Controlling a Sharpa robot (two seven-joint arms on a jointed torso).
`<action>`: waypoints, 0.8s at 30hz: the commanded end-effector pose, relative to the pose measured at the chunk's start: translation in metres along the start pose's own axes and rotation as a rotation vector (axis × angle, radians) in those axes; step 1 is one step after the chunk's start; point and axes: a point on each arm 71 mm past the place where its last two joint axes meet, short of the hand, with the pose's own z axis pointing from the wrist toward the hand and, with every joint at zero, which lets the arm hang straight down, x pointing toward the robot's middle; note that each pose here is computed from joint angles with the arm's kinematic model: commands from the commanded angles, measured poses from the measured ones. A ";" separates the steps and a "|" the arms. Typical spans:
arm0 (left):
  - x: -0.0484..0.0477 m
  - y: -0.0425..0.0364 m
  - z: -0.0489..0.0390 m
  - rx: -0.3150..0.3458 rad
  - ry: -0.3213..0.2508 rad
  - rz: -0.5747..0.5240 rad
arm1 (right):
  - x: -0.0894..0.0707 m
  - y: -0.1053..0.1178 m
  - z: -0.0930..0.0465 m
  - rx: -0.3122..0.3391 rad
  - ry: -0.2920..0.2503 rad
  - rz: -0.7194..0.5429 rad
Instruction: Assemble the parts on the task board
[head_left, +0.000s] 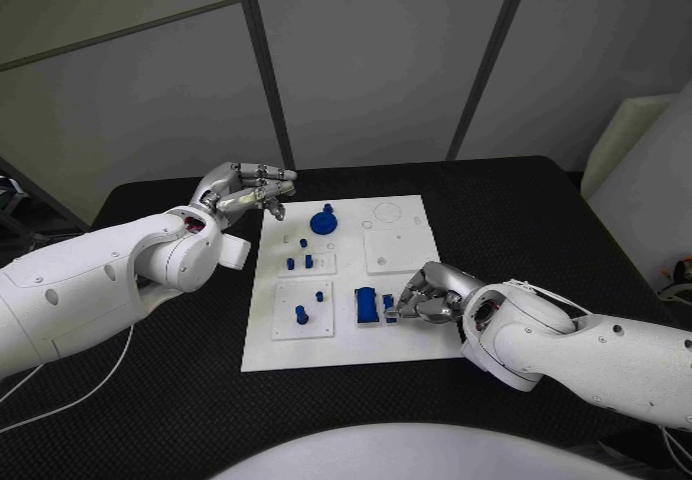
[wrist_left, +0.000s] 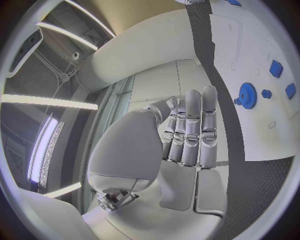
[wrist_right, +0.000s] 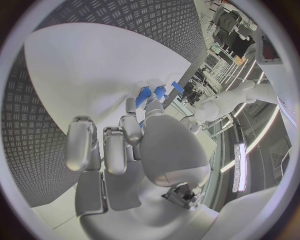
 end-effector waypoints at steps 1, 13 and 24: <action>0.0011 -0.0011 0.0004 0.008 0.010 -0.001 | 0.001 0.001 0.001 -0.017 0.010 -0.039; 0.0013 -0.0003 0.0003 0.006 0.010 -0.002 | -0.002 -0.004 0.009 -0.008 -0.030 -0.036; 0.0014 0.0002 -0.0001 0.005 0.010 -0.002 | -0.001 0.000 0.014 -0.040 -0.044 -0.024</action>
